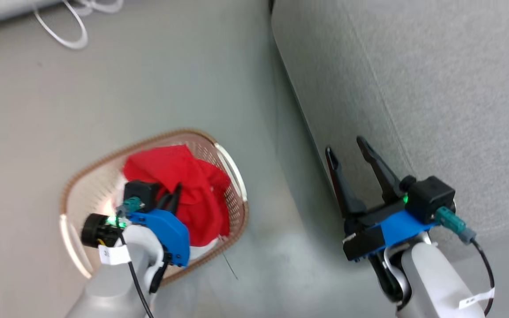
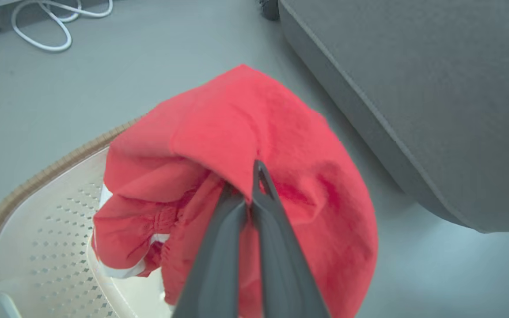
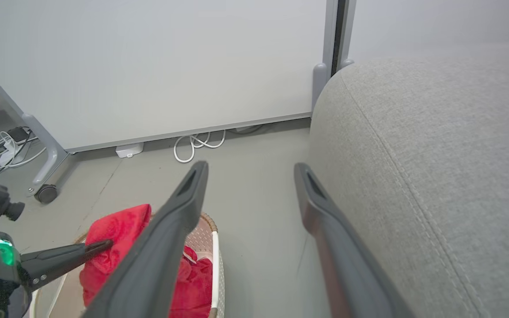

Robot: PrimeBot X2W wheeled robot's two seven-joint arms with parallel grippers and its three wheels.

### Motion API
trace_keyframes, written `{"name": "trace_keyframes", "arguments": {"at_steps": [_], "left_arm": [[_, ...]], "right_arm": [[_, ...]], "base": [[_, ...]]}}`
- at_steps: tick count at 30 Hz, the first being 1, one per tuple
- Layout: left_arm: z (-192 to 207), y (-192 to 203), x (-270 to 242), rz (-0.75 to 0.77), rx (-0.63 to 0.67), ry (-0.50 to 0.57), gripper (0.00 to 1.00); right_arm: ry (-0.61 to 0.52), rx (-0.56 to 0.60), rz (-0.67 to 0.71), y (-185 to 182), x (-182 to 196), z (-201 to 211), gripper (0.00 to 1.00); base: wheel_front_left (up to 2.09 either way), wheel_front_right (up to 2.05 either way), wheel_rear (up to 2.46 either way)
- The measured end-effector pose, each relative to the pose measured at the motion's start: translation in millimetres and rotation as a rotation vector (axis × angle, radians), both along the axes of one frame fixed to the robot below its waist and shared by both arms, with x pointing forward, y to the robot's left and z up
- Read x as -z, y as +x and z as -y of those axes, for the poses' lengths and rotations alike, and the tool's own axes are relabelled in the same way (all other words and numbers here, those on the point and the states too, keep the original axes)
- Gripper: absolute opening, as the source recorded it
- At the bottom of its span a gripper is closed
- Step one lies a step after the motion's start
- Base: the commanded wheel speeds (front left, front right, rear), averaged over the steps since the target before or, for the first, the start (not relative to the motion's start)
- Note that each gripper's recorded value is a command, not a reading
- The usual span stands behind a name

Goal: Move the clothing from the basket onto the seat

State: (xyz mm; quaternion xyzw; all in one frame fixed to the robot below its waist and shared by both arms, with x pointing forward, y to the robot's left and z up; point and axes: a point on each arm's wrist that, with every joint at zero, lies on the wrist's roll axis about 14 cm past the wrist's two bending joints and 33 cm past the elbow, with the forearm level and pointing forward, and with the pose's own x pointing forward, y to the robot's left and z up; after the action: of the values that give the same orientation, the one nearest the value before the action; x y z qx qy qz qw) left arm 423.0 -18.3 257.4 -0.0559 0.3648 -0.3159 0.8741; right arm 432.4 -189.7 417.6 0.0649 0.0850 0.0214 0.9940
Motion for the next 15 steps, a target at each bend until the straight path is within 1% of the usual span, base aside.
{"name": "trace_keyframes", "arguments": {"at_steps": [2,3,4,5,6,7,13,14,15], "left_arm": [[8,3,-28,0.061,0.004,-0.035,0.0],[8,3,-28,0.061,0.004,-0.035,0.0],[12,5,-43,0.095,0.006,-0.054,0.0],[17,8,-71,0.164,0.011,-0.084,0.0],[18,9,-84,0.196,0.014,-0.094,0.0],[18,9,-84,0.196,0.014,-0.094,0.0],[28,10,-160,0.381,0.036,-0.157,0.0],[30,10,-184,0.44,0.044,-0.173,0.0],[30,10,-184,0.44,0.044,-0.173,0.0]], "right_arm": [[0.0,-0.003,0.017,-8,-9,-2,1.0],[0.0,-0.003,0.017,-8,-9,-2,1.0],[0.0,-0.004,0.026,-12,-14,-3,1.0],[0.004,-0.01,0.05,-18,-24,-7,1.0],[0.004,-0.014,0.063,-20,-29,-8,1.0],[0.004,-0.014,0.063,-20,-29,-8,1.0],[0.018,-0.049,0.111,-37,-52,-23,1.0],[0.021,-0.066,0.123,-41,-59,-29,1.0],[0.021,-0.066,0.123,-41,-59,-29,1.0]], "base": [[0.0,0.0,0.0],[0.0,0.0,0.0],[0.0,0.0,0.0],[0.0,0.0,0.0],[0.0,0.0,0.0],[0.0,0.0,0.0],[0.0,0.0,0.0],[0.0,0.0,0.0],[0.0,0.0,0.0]]}}
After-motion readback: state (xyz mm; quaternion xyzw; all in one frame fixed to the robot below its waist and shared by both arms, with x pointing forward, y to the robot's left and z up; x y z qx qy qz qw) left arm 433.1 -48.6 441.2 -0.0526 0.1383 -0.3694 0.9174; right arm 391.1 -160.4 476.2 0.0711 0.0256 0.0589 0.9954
